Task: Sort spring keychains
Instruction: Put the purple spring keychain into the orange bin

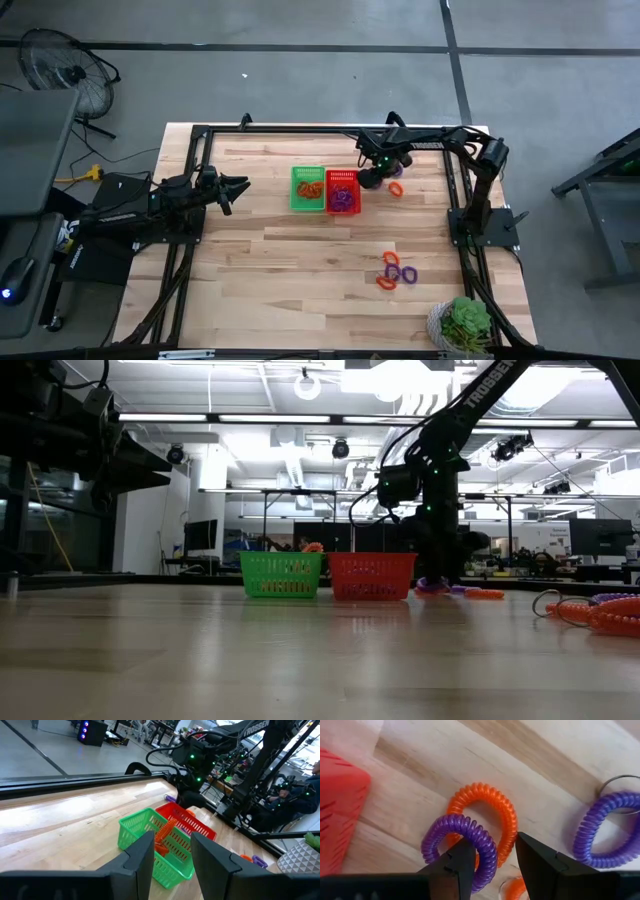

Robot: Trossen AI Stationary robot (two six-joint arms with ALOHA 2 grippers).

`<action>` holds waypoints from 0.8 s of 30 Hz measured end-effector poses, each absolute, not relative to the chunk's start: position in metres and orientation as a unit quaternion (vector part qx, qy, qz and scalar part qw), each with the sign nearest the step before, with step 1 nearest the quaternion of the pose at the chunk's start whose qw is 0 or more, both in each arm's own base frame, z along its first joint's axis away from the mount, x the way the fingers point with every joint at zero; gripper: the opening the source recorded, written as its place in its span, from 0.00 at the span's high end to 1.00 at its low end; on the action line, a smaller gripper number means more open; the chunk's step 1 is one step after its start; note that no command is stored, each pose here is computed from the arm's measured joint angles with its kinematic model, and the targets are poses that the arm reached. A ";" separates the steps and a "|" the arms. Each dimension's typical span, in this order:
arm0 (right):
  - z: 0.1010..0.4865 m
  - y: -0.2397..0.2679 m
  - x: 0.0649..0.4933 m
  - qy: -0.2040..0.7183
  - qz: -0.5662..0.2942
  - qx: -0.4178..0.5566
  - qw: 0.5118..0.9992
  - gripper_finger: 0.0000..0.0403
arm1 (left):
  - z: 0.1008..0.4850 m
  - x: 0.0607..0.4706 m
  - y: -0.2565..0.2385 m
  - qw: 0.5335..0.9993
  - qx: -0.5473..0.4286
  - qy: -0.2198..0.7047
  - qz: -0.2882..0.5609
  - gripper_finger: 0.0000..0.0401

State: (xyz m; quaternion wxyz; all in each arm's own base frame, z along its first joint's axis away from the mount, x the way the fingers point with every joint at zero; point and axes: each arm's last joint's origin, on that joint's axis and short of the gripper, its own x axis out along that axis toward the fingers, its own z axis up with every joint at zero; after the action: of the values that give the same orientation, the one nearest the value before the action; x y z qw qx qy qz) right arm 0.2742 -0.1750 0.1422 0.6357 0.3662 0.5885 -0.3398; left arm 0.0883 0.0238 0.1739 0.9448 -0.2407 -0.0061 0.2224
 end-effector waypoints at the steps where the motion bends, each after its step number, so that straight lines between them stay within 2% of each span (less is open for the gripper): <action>1: 0.142 -0.175 0.274 0.587 -0.341 0.370 0.634 0.67 | 0.174 0.088 0.024 0.945 -0.241 -0.006 0.222 0.69; 24: 0.157 -0.174 0.270 0.567 -0.365 0.362 0.644 0.67 | 0.174 0.088 0.024 0.945 -0.241 -0.006 0.222 0.69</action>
State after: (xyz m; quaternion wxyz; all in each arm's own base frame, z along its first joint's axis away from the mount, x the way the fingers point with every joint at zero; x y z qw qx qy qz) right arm 0.2701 -0.1737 0.1574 0.6444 0.3617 0.5667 -0.3645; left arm 0.0883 0.0238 0.1740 0.9448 -0.2407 -0.0062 0.2224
